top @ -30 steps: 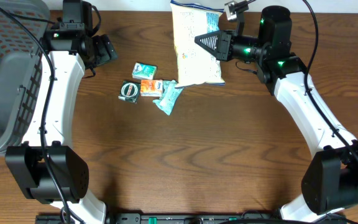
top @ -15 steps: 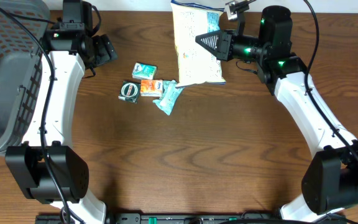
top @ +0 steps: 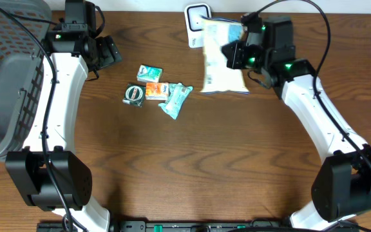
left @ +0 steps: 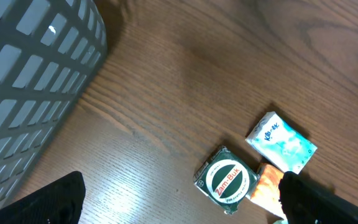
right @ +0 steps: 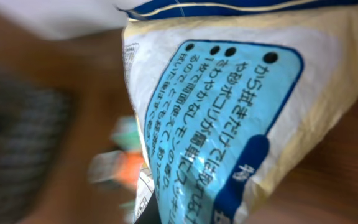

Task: Scan the item barcode

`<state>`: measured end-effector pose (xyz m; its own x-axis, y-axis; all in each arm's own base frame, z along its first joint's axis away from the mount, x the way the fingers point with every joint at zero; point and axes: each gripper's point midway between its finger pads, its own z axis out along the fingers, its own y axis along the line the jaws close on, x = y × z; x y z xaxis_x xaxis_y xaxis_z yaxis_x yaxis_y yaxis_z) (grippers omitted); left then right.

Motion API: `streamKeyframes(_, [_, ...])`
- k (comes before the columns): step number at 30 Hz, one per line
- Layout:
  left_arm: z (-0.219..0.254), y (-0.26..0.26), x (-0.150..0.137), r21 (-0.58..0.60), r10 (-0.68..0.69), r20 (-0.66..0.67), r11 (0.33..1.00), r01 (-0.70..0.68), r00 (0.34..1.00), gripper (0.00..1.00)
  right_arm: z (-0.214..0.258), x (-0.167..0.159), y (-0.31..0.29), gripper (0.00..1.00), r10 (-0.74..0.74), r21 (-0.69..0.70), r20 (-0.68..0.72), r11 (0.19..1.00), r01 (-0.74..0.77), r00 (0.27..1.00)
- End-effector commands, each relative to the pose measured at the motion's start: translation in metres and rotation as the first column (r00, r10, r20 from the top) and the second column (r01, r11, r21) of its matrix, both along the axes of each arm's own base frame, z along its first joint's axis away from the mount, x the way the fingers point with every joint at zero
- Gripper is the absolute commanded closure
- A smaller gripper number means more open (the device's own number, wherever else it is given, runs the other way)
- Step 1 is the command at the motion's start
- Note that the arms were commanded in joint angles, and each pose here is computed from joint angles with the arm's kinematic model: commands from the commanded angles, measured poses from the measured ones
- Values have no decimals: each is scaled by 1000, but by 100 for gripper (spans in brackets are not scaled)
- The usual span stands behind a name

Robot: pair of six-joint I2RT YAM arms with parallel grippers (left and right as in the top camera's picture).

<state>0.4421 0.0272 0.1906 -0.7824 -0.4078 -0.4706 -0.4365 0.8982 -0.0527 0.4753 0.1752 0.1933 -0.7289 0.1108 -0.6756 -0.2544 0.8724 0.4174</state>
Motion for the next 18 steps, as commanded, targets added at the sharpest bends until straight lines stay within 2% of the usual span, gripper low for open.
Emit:
streamKeyframes(1, [0,2,1,14,0,-1,1000,0,1000,2,-12,17,-65,99,-179,-507,170,827,242,969])
streamKeyframes(4, [0,2,1,14,0,-1,1000,0,1000,2,-21,13,-84,99,-195,-733,222,613,295,955])
streamKeyframes(6, [0,2,1,14,0,-1,1000,0,1000,2,-30,10,-90,99,-189,-825,232,482,296,954])
streamKeyframes(10, [0,2,1,14,0,-1,1000,0,1000,2,-67,7,-87,99,-152,-926,179,306,219,972])
streamKeyframes(14, [0,2,1,14,0,-1,1000,0,1000,2,-104,1,-73,97,-123,-958,122,245,149,985])
streamKeyframes(16, [0,2,1,14,0,-1,1000,0,1000,2,-112,-3,-60,95,-116,-953,118,265,145,986])
streamKeyframes(18, [0,2,1,14,0,-1,1000,0,1000,2,-118,-9,-40,93,-84,-939,93,323,116,992])
